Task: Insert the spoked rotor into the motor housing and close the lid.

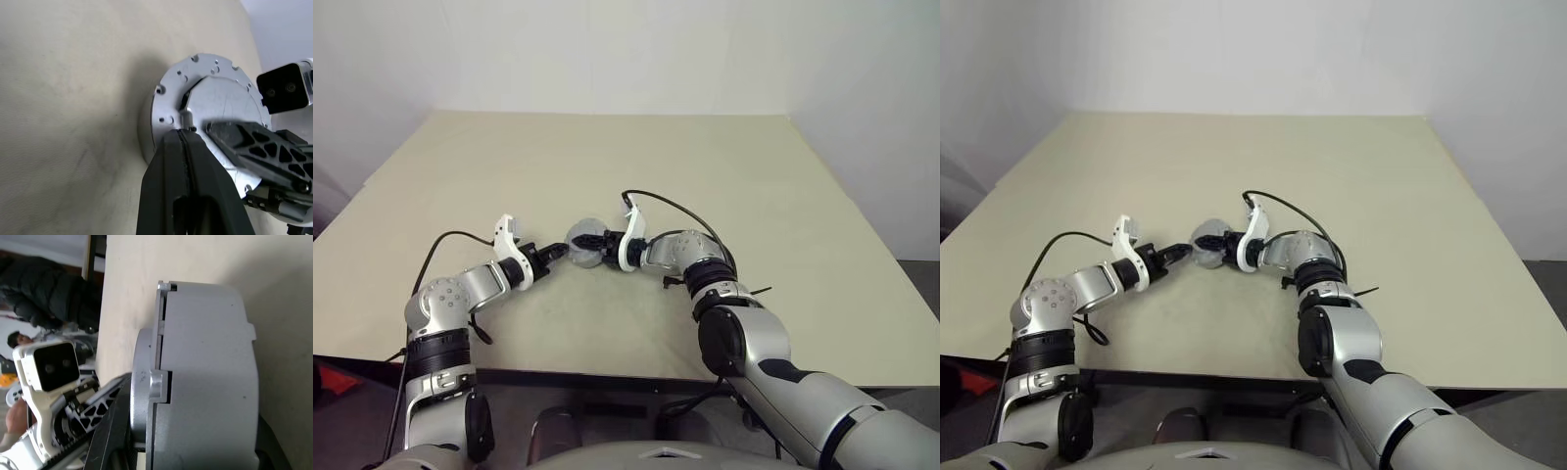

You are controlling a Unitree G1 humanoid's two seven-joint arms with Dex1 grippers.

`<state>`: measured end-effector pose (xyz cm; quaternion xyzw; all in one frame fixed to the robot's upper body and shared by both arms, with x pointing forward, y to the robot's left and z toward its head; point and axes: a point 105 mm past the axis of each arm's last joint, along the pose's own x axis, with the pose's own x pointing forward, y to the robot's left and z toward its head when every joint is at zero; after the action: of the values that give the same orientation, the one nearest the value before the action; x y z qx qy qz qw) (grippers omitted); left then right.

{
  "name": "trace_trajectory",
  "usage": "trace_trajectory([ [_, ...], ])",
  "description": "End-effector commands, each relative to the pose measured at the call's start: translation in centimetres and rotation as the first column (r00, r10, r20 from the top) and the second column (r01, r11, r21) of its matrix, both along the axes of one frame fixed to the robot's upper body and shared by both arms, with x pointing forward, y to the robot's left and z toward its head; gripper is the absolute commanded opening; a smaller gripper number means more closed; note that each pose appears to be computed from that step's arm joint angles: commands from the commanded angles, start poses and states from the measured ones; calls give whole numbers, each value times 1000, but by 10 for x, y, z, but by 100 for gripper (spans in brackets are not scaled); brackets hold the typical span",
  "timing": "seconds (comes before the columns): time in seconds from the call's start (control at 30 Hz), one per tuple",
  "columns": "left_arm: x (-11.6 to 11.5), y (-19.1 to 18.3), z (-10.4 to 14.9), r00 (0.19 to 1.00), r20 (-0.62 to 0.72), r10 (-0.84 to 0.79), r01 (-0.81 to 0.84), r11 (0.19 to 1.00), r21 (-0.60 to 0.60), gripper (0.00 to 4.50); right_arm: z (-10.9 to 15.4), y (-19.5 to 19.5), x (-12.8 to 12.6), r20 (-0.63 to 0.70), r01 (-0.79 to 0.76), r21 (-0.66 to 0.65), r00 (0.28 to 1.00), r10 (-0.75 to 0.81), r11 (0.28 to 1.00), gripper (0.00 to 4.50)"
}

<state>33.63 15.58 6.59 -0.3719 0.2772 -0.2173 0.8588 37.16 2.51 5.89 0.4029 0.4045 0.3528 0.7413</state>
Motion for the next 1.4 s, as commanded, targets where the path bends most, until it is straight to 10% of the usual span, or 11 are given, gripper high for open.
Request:
trace_trajectory([
  [0.03,3,6,11,996,84,37,-37,999,5,0,45,0,23,111,66,114,991,-78,991,207],
  [0.43,1,55,51,907,282,313,-261,943,-205,0,120,12,18,64,-37,397,998,13,917,207],
  [0.87,-8,45,71,923,244,297,-141,852,-505,414,120,12,-3,121,-179,348,982,145,920,207],
  [1.4,1,0,78,986,149,75,39,764,-644,414,117,12,-22,188,-278,319,955,227,906,207],
])
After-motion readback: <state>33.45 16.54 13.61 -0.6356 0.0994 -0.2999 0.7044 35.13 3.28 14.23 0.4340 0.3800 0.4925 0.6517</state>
